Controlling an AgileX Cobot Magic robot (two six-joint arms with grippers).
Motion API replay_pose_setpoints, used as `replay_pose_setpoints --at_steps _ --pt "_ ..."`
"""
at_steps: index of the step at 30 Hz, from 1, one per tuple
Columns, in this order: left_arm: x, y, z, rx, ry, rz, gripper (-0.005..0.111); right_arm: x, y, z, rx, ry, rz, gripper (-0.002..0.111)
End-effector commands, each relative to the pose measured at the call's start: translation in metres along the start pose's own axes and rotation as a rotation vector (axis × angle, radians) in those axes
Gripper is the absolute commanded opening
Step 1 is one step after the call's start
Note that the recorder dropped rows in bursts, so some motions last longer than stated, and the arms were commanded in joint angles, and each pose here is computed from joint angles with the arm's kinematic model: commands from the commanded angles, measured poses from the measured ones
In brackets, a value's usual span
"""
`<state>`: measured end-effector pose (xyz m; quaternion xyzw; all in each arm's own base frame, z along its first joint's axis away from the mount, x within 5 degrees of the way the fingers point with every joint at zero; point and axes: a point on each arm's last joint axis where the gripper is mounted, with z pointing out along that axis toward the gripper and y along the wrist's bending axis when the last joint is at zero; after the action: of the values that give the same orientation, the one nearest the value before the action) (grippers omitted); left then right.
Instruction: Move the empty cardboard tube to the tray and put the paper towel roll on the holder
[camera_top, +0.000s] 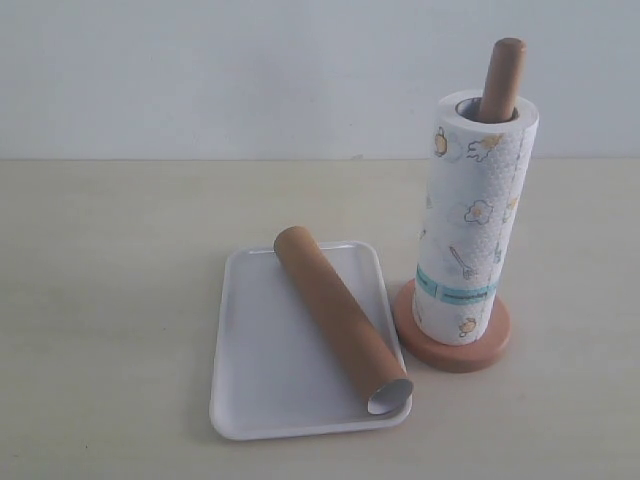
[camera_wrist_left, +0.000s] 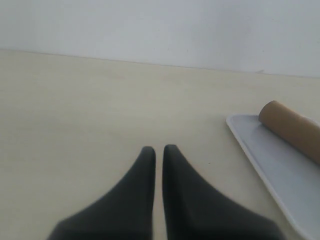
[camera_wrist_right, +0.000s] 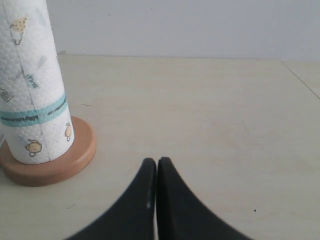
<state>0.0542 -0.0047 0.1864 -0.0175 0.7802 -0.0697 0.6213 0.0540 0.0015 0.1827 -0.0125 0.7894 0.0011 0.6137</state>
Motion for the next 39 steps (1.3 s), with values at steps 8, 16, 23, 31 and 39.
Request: replay_pose_setpoints --at_steps 8,16,23,31,39 --pt "0.0008 -0.0014 0.0001 0.016 -0.002 0.055 0.005 -0.0014 0.0001 -0.0004 -0.002 -0.016 0.0 0.0" --pt "0.0008 -0.0014 0.0001 0.016 -0.002 0.055 0.005 -0.0014 0.0001 -0.0004 -0.002 -0.016 0.0 0.0" --pt "0.0008 -0.0014 0.0001 0.016 -0.002 0.055 0.005 -0.0014 0.0001 -0.0004 -0.002 -0.016 0.0 0.0" --pt "0.0008 -0.0014 0.0001 0.016 -0.002 0.055 0.005 -0.0014 0.0001 -0.0004 -0.002 -0.016 0.0 0.0" --pt "0.001 -0.0014 0.0001 0.016 0.0 0.055 0.005 -0.0014 0.0001 -0.0004 -0.002 -0.016 0.0 0.0"
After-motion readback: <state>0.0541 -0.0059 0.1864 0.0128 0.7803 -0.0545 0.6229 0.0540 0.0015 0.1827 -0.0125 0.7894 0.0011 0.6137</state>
